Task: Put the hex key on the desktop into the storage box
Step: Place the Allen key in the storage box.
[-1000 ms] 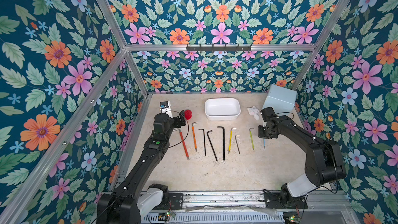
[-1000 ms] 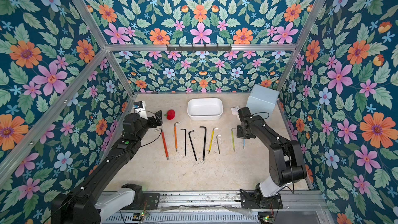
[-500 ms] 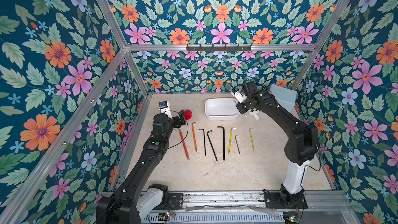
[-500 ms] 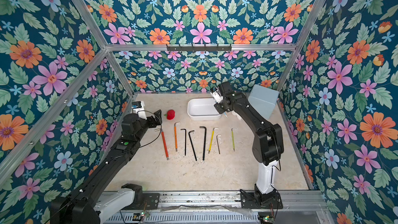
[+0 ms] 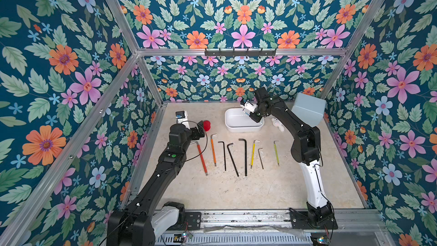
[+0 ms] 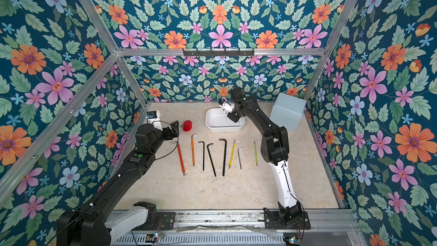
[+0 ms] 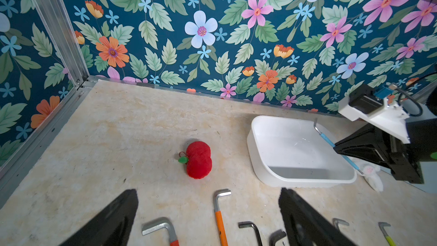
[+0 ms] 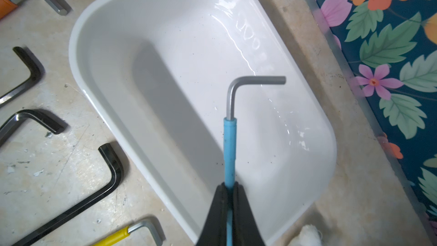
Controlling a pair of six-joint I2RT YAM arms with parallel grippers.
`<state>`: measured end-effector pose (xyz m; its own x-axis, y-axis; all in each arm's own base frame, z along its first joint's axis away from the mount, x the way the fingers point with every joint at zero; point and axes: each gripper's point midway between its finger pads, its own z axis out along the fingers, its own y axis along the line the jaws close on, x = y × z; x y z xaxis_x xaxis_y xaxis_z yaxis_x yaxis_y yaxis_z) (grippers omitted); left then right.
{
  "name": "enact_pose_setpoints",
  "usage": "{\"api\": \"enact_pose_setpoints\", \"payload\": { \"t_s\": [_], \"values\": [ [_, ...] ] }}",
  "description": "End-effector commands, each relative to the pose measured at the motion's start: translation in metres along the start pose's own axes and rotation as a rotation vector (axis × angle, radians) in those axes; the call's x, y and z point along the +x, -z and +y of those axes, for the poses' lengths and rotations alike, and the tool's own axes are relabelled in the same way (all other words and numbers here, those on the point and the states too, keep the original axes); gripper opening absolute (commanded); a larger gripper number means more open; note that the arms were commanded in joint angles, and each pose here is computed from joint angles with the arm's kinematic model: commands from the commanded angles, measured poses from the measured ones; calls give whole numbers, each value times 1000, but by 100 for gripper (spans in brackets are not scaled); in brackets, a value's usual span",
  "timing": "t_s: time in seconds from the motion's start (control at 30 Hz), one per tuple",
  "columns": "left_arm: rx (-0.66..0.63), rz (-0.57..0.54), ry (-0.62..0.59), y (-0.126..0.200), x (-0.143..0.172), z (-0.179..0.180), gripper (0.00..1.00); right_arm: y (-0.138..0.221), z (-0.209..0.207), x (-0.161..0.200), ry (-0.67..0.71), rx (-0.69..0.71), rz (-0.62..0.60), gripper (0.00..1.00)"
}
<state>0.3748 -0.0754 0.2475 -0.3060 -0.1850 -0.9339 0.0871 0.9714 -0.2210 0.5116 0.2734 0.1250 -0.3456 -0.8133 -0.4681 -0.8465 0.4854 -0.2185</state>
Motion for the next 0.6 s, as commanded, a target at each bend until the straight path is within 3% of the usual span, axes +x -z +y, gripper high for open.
{"api": "enact_pose_setpoints", "payload": {
  "t_s": [0.0, 0.27, 0.57],
  "values": [
    [16, -21, -14, -2, -8, -4, 100, -15, 10, -5, 46, -31, -19, 0],
    [18, -9, -13, -8, -4, -5, 99, -49, 17, -7, 74, -22, -15, 0],
    [1, 1, -24, -9, 2, -1, 99, -72, 38, 7, 25, -128, 26, 0]
  ]
}}
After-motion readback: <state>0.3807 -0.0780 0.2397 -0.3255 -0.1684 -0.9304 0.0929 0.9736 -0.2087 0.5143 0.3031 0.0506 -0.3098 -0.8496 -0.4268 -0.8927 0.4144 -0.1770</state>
